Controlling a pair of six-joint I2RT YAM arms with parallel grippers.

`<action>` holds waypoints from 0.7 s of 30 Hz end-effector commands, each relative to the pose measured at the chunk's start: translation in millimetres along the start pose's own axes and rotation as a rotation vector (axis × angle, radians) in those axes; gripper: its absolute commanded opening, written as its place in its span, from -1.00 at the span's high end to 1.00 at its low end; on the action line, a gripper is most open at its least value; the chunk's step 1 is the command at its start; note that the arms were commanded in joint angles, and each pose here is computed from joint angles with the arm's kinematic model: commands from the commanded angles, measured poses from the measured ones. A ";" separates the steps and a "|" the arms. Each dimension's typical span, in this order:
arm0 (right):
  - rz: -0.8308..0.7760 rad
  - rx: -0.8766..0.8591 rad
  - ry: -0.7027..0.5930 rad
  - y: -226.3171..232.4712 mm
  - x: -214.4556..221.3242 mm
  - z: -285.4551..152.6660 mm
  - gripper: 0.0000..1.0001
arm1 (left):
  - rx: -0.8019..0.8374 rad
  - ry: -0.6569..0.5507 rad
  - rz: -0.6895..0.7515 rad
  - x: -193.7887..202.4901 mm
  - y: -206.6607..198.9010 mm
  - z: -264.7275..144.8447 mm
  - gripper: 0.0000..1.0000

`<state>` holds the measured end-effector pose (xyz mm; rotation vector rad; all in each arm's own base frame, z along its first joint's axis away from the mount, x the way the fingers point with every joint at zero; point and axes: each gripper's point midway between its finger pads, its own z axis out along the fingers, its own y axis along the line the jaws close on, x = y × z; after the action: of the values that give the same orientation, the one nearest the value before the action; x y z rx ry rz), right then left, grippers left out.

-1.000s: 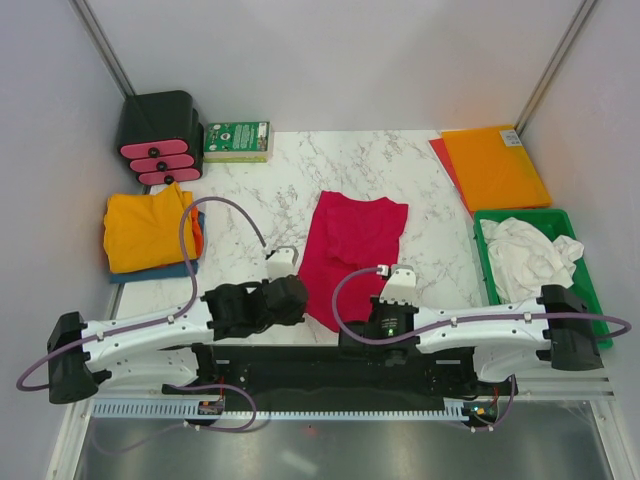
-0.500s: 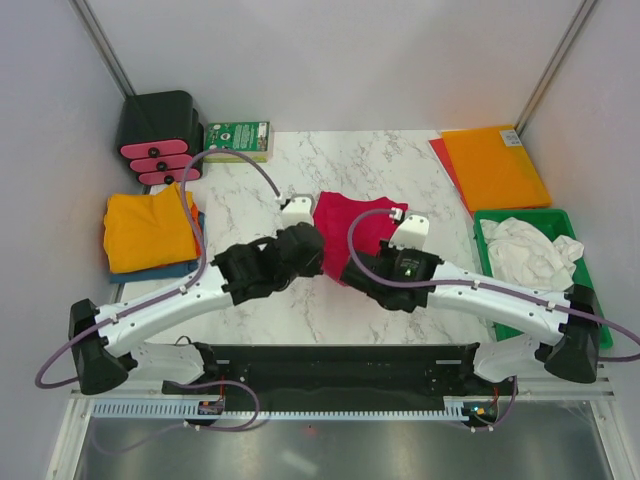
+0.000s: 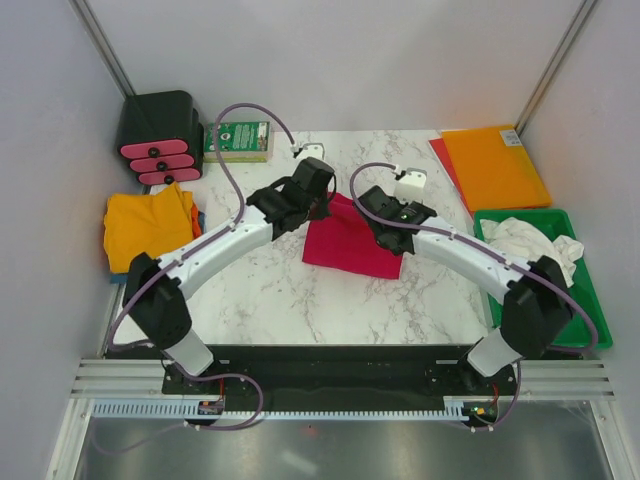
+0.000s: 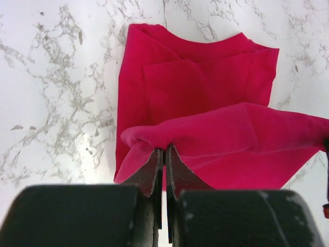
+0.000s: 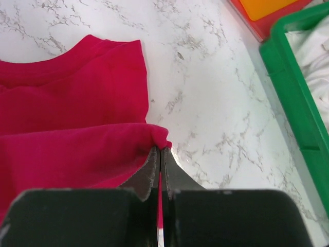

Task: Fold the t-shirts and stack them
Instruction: Fold the tshirt

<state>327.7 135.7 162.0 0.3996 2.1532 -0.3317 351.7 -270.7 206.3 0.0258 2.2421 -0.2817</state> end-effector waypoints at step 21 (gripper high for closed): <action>0.011 0.015 0.073 47.2 -17.2 131.4 1.00 | 0.002 0.024 -0.024 -53.1 6.1 128.9 0.96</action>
<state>428.1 120.4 89.9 0.4300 2.2597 -0.3720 463.4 -279.5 154.2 -0.0313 2.3196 -0.2682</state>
